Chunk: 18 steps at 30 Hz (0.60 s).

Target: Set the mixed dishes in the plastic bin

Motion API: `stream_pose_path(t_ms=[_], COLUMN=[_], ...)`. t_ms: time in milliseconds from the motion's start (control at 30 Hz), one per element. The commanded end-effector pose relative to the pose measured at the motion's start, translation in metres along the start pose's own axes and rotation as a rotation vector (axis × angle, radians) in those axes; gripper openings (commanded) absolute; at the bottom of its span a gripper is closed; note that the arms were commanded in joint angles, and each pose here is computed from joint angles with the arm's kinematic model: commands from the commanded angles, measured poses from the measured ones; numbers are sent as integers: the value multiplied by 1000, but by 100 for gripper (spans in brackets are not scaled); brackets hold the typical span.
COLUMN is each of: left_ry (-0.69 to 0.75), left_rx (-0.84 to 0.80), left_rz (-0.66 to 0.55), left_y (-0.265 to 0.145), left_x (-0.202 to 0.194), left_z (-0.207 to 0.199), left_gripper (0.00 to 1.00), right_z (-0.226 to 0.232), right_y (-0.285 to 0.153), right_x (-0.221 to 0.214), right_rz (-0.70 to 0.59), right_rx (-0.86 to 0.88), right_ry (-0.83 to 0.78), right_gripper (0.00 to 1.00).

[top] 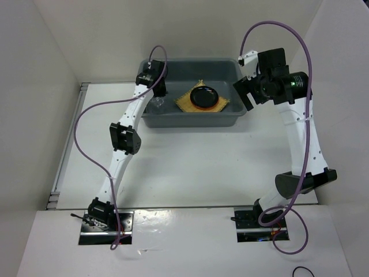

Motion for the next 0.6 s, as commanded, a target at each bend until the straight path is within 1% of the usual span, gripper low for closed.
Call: stream_pose_path(t_ms=[0, 33, 100, 133, 167, 233, 267, 333, 367, 400, 433, 467, 500, 533, 567], left_ry=[3, 3, -6, -15, -16, -21, -25, -25, -26, -21, -40, -94, -120, -183, -212], left_rx=[9, 9, 10, 3, -2, -30, -61, -133, -172, -179, -123, -115, -89, -17, 5], left_rz=[-60, -60, -58, -63, -70, -89, -98, -151, -202, -227, -305, -380, -437, -584, -654], left_y=[-5, -5, -2, -1, -3, -10, -14, -34, -53, -66, -80, -115, -137, -183, -205], left_x=[18, 18, 21, 26, 28, 35, 39, 57, 73, 81, 98, 118, 125, 151, 160], left_z=[4, 4, 9, 12, 10, 5, -1, -16, -25, -27, -20, -20, -23, -12, -11], left_gripper=[4, 12, 22, 31, 48, 65, 77, 91, 98, 100, 100, 100, 100, 100, 100], right_z=[-12, -13, -13, -13, -14, -14, -16, -17, -18, -18, -19, -21, -21, -24, -31], right_y=[-17, -19, -13, -13, -15, -9, -11, -9, -11, -11, -12, -16, -14, -18, -20], right_x=[3, 4, 6, 6, 8, 11, 12, 14, 15, 15, 14, 13, 10, 8, -1], right_rz=[-50, -57, -48, -48, -63, -55, -63, -62, -71, -71, -65, -64, -53, -60, -46], right_rx=[-46, -52, -45, -45, -45, -39, -45, -44, -50, -50, -59, -77, -76, -90, -109], right_ry=[21, 22, 20, 20, 22, 20, 22, 22, 34, 34, 48, 51, 68, 85, 107], right_gripper=[96, 96, 96, 96, 96, 96, 96, 96, 96, 96, 97, 97, 98, 98, 98])
Point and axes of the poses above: each gripper's point midway between its finger pads, its own y axis out along the fingers, its own z axis along the line the jaws close on, x = y × z, the point moved 3 cm from there along -y, back along the fingers, and after that the axes turned 15 degrees about -y, right-handed, at the moved point
